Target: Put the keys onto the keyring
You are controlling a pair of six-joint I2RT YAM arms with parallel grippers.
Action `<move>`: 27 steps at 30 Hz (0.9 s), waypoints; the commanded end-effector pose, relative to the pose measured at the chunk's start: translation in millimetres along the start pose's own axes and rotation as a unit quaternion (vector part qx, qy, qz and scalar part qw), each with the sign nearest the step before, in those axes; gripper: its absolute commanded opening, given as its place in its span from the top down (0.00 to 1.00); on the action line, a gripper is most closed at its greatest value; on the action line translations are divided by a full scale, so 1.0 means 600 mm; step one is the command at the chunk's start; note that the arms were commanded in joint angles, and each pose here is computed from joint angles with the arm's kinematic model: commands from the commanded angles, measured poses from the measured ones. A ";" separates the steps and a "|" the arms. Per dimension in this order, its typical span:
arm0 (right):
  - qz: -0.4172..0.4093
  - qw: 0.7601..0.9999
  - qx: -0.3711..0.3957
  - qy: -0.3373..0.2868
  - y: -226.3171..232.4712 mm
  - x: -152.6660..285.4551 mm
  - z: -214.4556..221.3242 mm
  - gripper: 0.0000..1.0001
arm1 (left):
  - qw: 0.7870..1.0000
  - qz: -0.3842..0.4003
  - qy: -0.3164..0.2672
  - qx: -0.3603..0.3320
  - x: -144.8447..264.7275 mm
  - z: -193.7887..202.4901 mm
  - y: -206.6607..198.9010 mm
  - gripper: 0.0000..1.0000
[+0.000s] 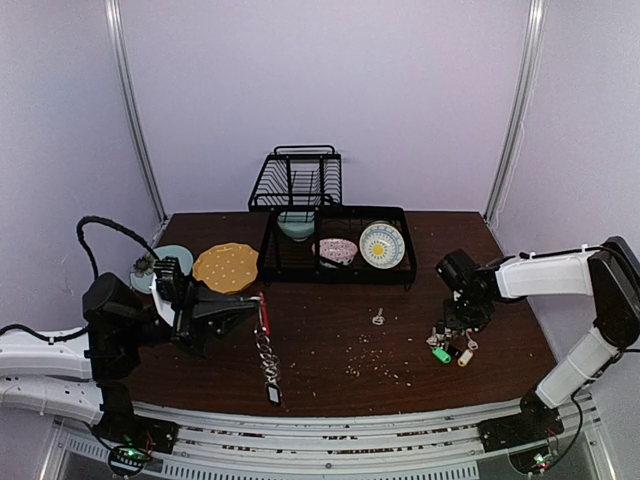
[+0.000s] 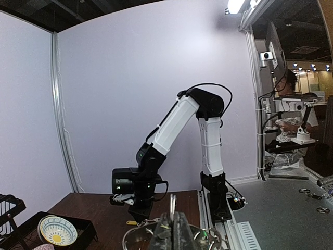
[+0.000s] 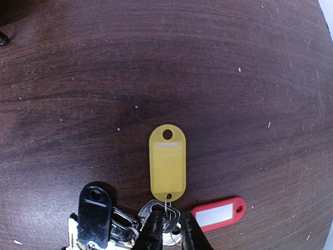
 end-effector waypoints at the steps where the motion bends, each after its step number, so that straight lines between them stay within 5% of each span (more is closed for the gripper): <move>1: 0.015 1.000 0.008 -0.015 0.000 0.000 -0.018 0.88 | 0.999 -0.004 -0.032 -0.024 -0.008 -0.033 0.007 1.00; 18: 0.020 0.998 0.048 -0.019 0.000 0.026 -0.035 1.00 | 0.999 -0.006 -0.027 -0.022 -0.010 -0.033 0.009 1.00; 23: -0.062 0.987 0.116 -0.093 0.045 0.134 -0.063 1.00 | 1.000 -0.018 -0.010 -0.019 -0.016 -0.030 0.016 1.00; 27: -0.159 0.948 0.211 -0.177 0.103 0.258 -0.057 1.00 | 1.000 -0.023 0.008 -0.012 -0.022 -0.029 0.023 1.00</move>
Point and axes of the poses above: each gripper's point midway between its finger pads, its own x axis back along the fingers, its own y axis along the line the jaws close on, z = x × y, the point moved 7 cm from there along x, back along the fingers, and after that the axes turned 6 degrees about -x, right-handed, at the moved point
